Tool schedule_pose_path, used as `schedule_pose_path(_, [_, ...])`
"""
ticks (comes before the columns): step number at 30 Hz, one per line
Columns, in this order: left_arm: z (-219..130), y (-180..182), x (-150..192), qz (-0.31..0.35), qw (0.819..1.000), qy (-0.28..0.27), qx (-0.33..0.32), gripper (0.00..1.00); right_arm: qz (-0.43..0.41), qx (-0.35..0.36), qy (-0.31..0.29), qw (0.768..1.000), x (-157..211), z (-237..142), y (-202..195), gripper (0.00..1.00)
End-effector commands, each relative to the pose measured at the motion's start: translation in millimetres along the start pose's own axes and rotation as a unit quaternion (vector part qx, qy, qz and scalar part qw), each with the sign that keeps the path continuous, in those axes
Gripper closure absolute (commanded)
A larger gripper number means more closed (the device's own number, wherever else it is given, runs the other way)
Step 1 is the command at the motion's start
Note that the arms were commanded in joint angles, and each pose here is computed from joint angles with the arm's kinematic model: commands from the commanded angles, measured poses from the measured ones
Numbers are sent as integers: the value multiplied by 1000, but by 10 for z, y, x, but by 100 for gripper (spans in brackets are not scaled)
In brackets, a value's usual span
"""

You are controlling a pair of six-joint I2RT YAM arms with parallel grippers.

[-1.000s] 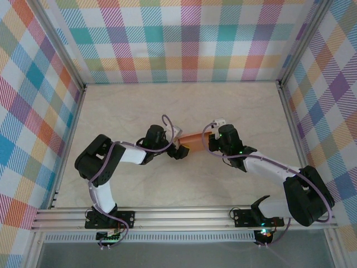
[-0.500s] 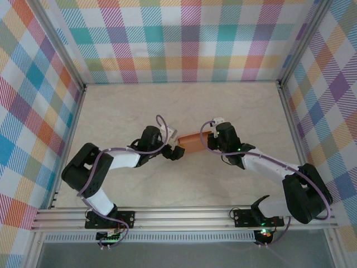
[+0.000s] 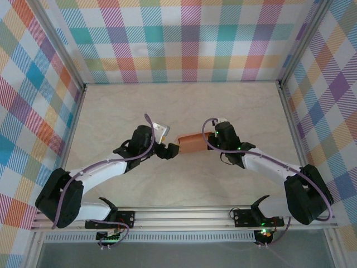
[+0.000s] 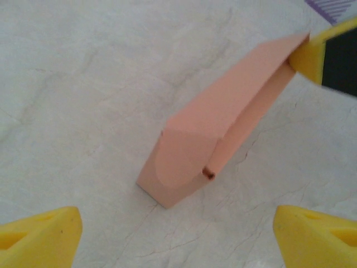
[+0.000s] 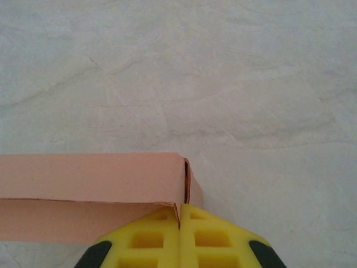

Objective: Fold the paper box

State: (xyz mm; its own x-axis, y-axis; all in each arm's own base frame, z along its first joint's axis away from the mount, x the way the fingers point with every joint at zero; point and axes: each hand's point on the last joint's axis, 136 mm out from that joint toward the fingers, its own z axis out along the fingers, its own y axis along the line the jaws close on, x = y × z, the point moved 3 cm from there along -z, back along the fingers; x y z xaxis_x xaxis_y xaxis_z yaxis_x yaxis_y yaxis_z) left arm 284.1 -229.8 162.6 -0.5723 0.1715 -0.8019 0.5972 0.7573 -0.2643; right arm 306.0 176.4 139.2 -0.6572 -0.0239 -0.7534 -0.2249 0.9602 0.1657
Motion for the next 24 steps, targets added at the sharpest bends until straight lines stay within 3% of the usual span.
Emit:
schedule_pose_path(1, [-140, -32, -170, -11, 999, 23, -23, 16, 31, 29, 75, 996, 334, -46, -81, 100])
schedule_pose_path(4, [-129, -83, -195, 16, 997, 80, -14, 26, 38, 37, 84, 995, 339, -61, -74, 100])
schedule_pose_path(9, [-94, -136, -217, 62, 985, 161, -14, 31, 36, 36, 97, 994, 335, -47, -29, 100])
schedule_pose_path(15, [-28, -135, -319, 140, 973, 179, -44, 36, 36, 29, 109, 993, 334, -21, 20, 100])
schedule_pose_path(18, [30, -169, -368, 170, 969, 178, -30, 42, 36, 25, 113, 993, 322, -10, 44, 100])
schedule_pose_path(24, [227, -64, -310, 203, 955, 210, -52, 48, 33, 23, 115, 993, 303, -6, 60, 100])
